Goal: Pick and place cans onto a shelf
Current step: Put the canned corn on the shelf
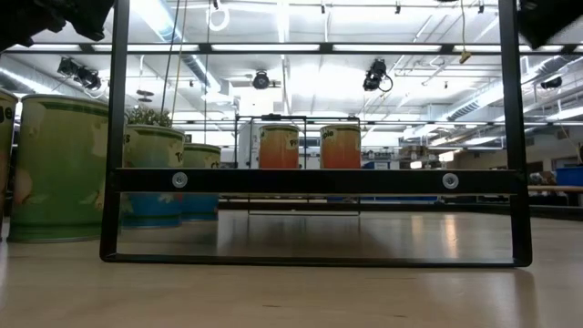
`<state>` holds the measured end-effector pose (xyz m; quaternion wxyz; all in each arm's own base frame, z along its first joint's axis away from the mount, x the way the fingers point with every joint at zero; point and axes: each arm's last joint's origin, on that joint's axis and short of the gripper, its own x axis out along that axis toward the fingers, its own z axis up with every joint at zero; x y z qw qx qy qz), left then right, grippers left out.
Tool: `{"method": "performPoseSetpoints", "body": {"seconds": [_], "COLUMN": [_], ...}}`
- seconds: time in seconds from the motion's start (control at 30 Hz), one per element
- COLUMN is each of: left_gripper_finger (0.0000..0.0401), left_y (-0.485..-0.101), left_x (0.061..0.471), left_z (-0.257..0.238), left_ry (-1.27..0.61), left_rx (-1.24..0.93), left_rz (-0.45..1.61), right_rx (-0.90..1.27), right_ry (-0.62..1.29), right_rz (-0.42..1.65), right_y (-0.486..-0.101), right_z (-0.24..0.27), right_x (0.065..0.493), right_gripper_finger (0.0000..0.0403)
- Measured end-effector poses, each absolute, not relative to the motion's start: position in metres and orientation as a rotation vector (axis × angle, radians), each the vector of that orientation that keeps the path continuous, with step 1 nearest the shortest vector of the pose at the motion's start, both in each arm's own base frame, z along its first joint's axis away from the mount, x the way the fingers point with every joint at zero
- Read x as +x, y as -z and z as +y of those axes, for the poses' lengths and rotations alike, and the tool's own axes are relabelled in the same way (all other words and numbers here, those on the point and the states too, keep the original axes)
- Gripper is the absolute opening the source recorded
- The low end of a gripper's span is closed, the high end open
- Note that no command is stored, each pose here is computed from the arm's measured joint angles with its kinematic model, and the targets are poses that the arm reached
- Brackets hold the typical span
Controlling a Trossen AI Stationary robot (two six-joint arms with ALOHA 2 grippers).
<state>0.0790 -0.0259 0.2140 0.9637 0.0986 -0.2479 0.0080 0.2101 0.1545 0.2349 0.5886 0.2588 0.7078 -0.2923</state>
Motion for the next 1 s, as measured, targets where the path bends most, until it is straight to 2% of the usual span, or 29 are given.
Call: {"method": "performPoseSetpoints", "body": {"seconds": [0.23,0.4,0.8,1.0], "left_gripper_finger": [0.0357,0.0357,0.0357,0.0357], "left_y": [-0.215,-0.215,-0.215,-0.214], "left_x": [0.079,0.079,0.079,0.079], "left_z": [-0.026,-0.026,-0.026,-0.026], "left_ry": [-0.015,-0.008,-0.004,0.004], "left_rx": [0.187,0.163,0.142,0.120], "left_rz": [-0.508,-0.508,-0.510,-0.500], "right_rx": [0.504,0.428,0.359,0.247], "right_ry": [0.597,0.543,0.372,0.307], "right_rz": [1.592,1.527,1.366,1.383], "right_y": [-0.273,-0.286,-0.299,-0.298], "right_z": [0.125,0.099,0.040,0.043], "right_x": [0.235,0.252,0.288,0.320], "right_gripper_finger": [0.0332,0.0335,0.0336,0.0336]}}
